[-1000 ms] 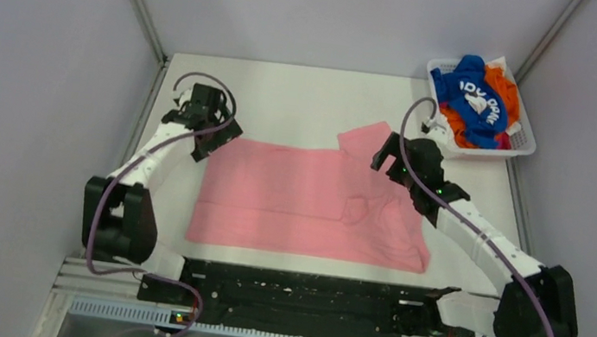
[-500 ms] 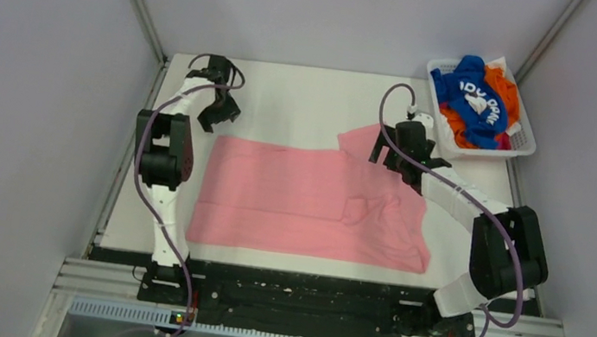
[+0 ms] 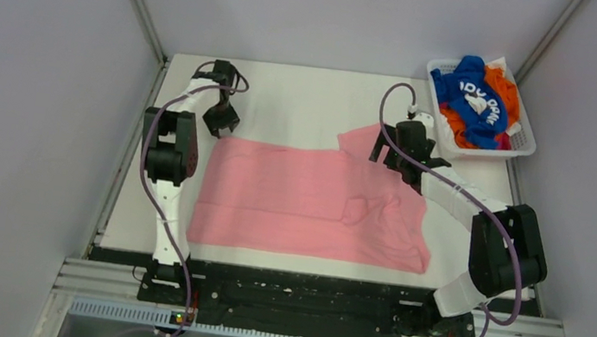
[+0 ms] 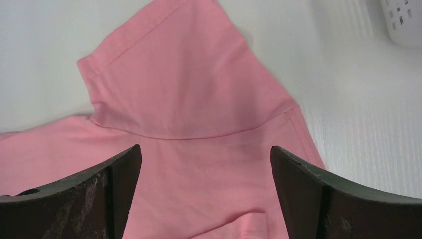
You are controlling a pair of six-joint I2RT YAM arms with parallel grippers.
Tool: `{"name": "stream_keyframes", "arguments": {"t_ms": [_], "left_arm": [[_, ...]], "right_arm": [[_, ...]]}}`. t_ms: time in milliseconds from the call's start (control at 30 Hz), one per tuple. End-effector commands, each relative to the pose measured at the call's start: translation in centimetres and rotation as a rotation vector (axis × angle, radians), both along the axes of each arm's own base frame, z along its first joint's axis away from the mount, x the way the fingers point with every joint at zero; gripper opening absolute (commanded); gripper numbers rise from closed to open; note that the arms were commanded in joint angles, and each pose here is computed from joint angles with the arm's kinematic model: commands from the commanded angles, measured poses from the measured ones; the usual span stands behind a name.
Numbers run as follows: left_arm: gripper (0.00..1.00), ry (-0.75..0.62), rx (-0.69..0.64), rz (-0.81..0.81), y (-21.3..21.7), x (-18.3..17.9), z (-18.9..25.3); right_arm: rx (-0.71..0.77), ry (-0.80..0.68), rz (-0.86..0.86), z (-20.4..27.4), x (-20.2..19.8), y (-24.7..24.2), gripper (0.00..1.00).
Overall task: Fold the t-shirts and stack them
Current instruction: Grab the side of the flattened tshirt furthest away from the robot with both arms
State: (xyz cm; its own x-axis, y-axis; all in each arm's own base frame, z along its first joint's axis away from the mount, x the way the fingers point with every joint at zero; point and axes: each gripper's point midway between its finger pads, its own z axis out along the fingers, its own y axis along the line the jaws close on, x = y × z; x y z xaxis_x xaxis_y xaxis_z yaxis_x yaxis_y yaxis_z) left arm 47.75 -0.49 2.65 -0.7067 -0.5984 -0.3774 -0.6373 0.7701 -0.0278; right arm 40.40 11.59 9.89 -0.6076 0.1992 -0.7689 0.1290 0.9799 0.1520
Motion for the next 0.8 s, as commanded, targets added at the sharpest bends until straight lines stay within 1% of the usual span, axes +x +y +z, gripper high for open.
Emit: {"name": "stream_keyframes", "arguments": {"t_ms": [0, 100, 267, 333, 400, 600, 667, 767], "left_arm": [[0.44, 0.067, 0.025, -0.016, 0.1, -1.9, -0.7], [0.32, 0.087, 0.036, -0.024, 0.0, -2.4, -0.6], [0.07, 0.103, 0.069, -0.028, 0.3, -3.1, -0.3], [0.00, 0.103, 0.085, -0.026, 0.6, -3.1, 0.0], [0.00, 0.098, 0.092, -0.023, 0.7, -3.0, 0.3], [0.00, 0.082, 0.107, -0.012, 1.0, -3.2, 1.6], [0.00, 0.072, 0.114, -0.008, 1.2, -3.2, 2.1], [0.00, 0.055, 0.126, -0.004, 1.4, -3.3, 3.0]], "right_arm": [[0.007, -0.039, -0.010, 0.9, 1.0, -0.2, 0.99], [-0.006, -0.046, -0.022, 1.0, 1.3, -0.5, 0.99], [-0.011, -0.051, -0.008, 1.3, 2.8, -0.1, 0.99], [-0.023, -0.054, 0.010, 1.4, 3.8, 0.3, 0.98], [-0.055, -0.061, 0.023, 1.4, 5.5, 0.6, 0.98], [-0.123, -0.055, 0.016, 0.3, 11.9, 1.9, 0.90], [-0.139, -0.035, 0.010, -0.9, 13.4, 2.1, 0.86], [-0.154, -0.027, 0.007, -2.1, 15.4, 2.7, 0.85]]}}
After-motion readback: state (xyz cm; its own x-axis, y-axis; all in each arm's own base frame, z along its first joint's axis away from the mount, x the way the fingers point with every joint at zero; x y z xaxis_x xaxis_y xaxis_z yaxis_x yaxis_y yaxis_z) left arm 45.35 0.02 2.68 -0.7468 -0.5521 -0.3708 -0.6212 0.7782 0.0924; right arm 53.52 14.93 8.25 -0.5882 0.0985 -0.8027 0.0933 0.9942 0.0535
